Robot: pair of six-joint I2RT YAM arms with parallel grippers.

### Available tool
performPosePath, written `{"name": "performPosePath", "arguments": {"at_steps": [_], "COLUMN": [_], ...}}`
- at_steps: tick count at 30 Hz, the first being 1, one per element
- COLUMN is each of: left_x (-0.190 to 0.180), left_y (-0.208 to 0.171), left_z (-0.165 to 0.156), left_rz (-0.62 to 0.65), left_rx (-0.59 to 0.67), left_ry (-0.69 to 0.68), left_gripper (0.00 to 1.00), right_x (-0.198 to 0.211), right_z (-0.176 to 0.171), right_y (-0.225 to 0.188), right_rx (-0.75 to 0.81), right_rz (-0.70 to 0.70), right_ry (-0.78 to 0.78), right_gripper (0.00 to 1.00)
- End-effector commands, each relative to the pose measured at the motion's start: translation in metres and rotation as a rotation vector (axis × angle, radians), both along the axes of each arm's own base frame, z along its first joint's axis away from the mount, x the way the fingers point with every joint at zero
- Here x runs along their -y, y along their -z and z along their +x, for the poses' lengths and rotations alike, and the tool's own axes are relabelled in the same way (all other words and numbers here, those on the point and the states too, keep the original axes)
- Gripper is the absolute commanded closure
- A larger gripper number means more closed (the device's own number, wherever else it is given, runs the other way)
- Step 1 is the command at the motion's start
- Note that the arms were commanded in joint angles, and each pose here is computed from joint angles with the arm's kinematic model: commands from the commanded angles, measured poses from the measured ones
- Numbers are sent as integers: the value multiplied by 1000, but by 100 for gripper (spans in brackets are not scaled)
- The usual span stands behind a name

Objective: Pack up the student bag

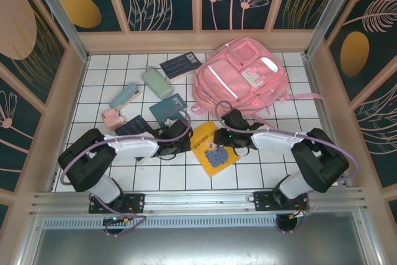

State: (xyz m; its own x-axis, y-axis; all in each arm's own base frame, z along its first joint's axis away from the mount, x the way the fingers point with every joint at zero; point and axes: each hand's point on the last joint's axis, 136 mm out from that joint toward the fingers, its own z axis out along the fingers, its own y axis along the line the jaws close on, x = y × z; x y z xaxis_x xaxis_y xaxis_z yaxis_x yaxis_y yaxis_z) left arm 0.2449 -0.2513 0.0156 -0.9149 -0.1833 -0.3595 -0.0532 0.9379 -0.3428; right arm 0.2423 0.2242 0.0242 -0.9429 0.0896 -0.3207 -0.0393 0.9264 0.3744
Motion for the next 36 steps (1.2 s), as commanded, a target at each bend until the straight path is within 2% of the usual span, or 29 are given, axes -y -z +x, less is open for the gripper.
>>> {"name": "performPosePath", "arguments": {"at_steps": [1, 5, 8, 10, 13, 21, 24, 29, 36], "left_x": [-10, -22, -23, -27, -30, -5, 6, 2, -1], "left_y": [-7, -19, -32, -38, -44, -46, -35, -2, 24], "left_z": [32, 60, 62, 56, 41, -11, -25, -38, -46], "left_rz": [82, 119, 126, 122, 84, -155, -156, -63, -32], "left_rx": [64, 92, 111, 104, 73, -14, -41, -108, -156], "left_ry": [-3, -38, -29, -32, -17, 70, 108, 112, 112], "left_gripper": [92, 92, 91, 88, 78, 57, 57, 62, 79], "right_x": [-33, -41, -36, -31, -23, -15, -16, -16, -32], "right_z": [-13, -11, -10, -9, -7, -12, -15, -19, -31], "right_y": [-5, -10, -10, -10, -13, -11, -4, 7, 15], "right_rx": [-67, -62, -49, -35, 4, 25, -15, -52, -123], "right_rz": [101, 112, 86, 72, 67, 98, 101, 88, 172], "right_ry": [-46, -53, -46, -34, -13, -22, -36, -46, -94], "right_gripper": [48, 48, 48, 47, 40, 37, 39, 40, 46]}}
